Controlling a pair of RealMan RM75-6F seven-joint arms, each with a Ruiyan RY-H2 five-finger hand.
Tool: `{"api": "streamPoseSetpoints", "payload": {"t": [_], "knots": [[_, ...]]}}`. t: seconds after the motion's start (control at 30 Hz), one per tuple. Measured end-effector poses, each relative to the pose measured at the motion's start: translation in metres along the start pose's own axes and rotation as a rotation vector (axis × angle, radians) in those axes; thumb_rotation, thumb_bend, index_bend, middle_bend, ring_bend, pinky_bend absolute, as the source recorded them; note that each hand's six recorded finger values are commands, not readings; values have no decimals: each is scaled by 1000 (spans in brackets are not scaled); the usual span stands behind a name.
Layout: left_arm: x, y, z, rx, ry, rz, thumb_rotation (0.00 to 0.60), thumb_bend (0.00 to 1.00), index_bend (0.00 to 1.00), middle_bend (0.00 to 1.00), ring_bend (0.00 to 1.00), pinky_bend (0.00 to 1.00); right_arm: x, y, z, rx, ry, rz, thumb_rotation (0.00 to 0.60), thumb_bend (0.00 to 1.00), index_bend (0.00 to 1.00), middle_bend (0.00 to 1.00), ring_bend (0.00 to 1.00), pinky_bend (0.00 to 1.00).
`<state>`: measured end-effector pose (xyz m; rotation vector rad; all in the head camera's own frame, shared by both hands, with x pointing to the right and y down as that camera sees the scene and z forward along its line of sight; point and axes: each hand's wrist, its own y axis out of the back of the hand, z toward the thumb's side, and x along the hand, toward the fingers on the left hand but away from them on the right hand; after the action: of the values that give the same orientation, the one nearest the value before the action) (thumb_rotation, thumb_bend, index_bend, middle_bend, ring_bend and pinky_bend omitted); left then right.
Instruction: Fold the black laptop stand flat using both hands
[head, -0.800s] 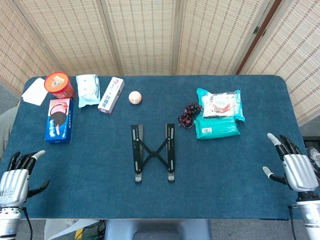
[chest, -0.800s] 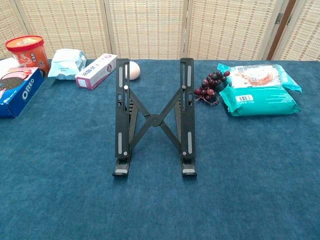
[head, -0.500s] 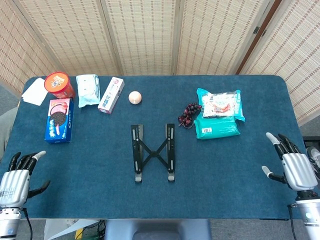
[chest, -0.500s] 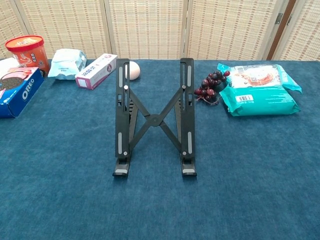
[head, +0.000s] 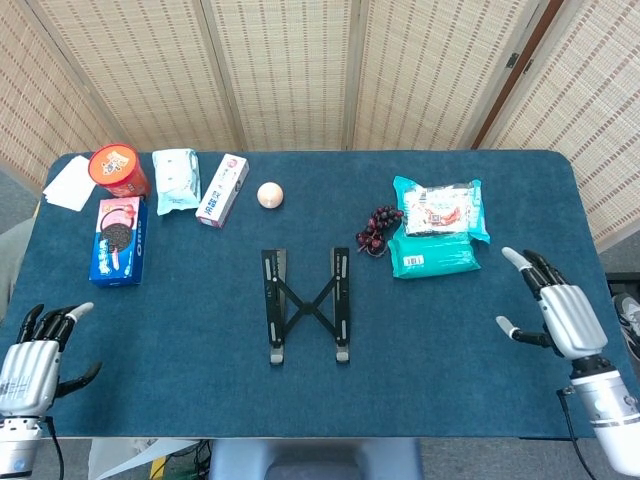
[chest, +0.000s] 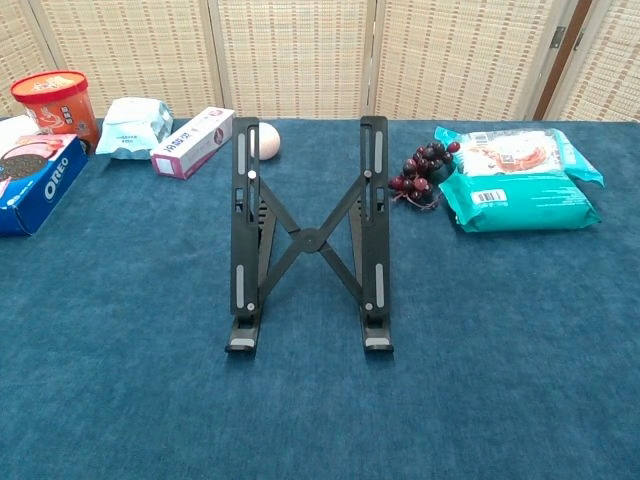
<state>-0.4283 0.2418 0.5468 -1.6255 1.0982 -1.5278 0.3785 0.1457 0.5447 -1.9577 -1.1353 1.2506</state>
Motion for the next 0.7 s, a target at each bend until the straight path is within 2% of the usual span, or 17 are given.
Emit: {"api": "streamPoseSetpoints", "payload": {"t": [0.23, 0.33, 0.5, 0.7], "knots": [[1, -1, 1, -4, -9, -9, 600, 192, 171, 207, 166, 65, -30, -11, 27, -242, 81, 107, 600, 168, 0, 92, 14, 177], [1, -1, 2, -7, -10, -9, 600, 193, 171, 207, 166, 65, -44, -18, 39, -363, 107, 154, 600, 201, 0, 87, 12, 177], [3, 0, 3, -12, -13, -7, 600, 192, 172, 207, 166, 64, -69, -32, 58, -548, 141, 229, 600, 199, 0, 83, 6, 177], [5, -2, 4, -11, -20, -14, 600, 192, 172, 207, 166, 65, -99, -55, 75, -671, 155, 299, 600, 123, 0, 72, 0, 169]]}}
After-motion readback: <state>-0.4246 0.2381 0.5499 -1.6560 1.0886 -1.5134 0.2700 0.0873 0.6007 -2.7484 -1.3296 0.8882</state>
